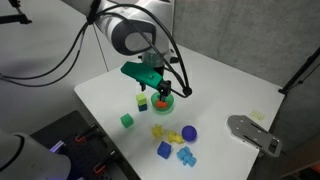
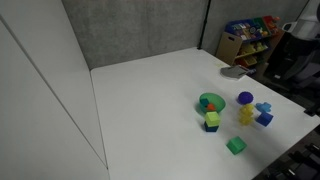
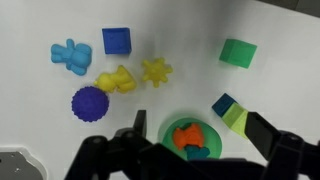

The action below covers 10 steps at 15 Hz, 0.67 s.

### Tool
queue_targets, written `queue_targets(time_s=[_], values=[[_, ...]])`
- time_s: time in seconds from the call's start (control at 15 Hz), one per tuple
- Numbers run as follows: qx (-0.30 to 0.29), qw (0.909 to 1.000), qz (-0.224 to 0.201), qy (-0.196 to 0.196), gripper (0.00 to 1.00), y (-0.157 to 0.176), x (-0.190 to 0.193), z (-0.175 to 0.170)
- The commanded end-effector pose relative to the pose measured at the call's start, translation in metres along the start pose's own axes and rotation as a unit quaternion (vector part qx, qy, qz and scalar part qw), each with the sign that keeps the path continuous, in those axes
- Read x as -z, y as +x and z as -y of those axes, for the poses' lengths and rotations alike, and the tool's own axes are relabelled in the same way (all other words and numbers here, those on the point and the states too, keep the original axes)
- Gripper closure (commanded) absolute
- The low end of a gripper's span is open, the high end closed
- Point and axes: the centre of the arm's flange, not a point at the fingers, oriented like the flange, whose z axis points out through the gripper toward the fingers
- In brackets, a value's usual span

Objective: Put the blue block into the bowl

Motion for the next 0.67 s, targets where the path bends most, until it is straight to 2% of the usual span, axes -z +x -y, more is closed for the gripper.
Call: queue_targets(time_s=[0.0, 0.27, 0.4, 0.6], values=[[-0.033, 0.9993, 0.007, -0.016, 0.0, 0.016, -0.036, -0.022], [-0.057, 0.9979, 0.026, -0.016, 0.0, 0.016, -0.072, -0.039], [-0.069, 0.9971, 0.031, -0.006, 0.0, 0.015, -0.076, -0.041], [-0.055, 0.9978, 0.036, -0.006, 0.0, 0.006, -0.084, -0.037]])
